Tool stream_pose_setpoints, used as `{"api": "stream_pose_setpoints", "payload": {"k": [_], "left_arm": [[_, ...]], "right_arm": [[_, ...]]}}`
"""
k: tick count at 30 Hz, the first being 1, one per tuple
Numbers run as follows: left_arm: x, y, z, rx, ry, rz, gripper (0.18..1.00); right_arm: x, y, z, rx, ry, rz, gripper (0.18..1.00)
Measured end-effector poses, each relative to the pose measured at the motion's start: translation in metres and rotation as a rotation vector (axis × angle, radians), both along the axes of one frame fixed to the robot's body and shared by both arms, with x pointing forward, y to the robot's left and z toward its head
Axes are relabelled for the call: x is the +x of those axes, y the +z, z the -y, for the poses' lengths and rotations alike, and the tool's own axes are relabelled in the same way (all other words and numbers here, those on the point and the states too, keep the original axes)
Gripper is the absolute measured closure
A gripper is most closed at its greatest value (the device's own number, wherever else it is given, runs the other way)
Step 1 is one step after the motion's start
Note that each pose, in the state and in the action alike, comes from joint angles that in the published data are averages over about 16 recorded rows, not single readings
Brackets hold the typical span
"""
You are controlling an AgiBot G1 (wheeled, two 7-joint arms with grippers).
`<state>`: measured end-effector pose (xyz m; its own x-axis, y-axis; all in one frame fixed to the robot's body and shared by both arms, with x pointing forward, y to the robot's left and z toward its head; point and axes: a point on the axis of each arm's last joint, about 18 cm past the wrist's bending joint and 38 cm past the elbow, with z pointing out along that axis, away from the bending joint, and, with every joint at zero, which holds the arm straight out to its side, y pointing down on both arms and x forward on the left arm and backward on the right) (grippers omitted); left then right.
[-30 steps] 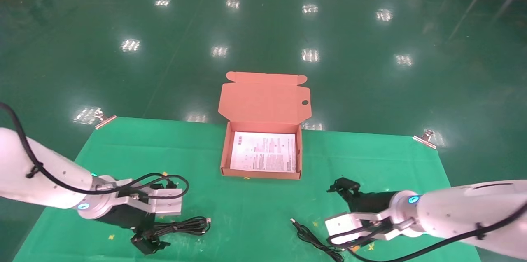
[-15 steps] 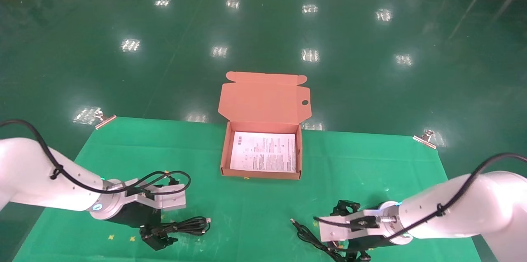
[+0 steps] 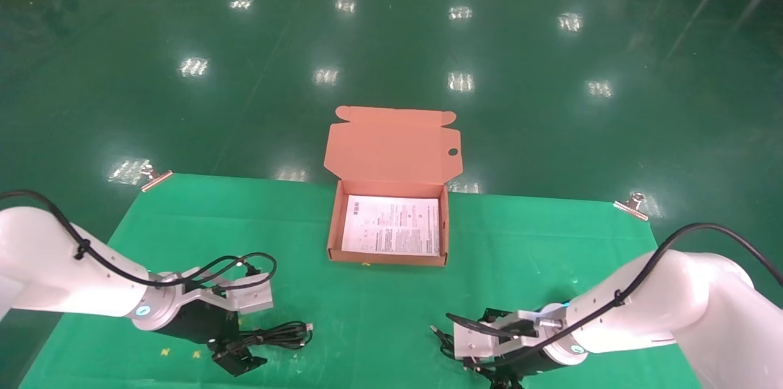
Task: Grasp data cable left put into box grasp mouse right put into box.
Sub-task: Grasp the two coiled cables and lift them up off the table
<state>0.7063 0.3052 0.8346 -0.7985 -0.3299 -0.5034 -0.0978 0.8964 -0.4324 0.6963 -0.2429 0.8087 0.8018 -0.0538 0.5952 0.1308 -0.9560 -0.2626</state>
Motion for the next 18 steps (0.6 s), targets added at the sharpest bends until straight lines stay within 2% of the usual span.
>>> {"api": "stream_pose_setpoints", "payload": {"k": [8, 18], "left_arm": [[-0.0004, 0.0007, -0.0063, -0.018, 0.009, -0.008, 0.186], [-0.0008, 0.0012, -0.0069, -0.022, 0.010, -0.010, 0.231]], "right_arm": [[0.0037, -0.0008, -0.0012, 0.014, -0.012, -0.001, 0.180], [0.0043, -0.0003, -0.0009, 0.015, -0.014, 0.002, 0.217]]}}
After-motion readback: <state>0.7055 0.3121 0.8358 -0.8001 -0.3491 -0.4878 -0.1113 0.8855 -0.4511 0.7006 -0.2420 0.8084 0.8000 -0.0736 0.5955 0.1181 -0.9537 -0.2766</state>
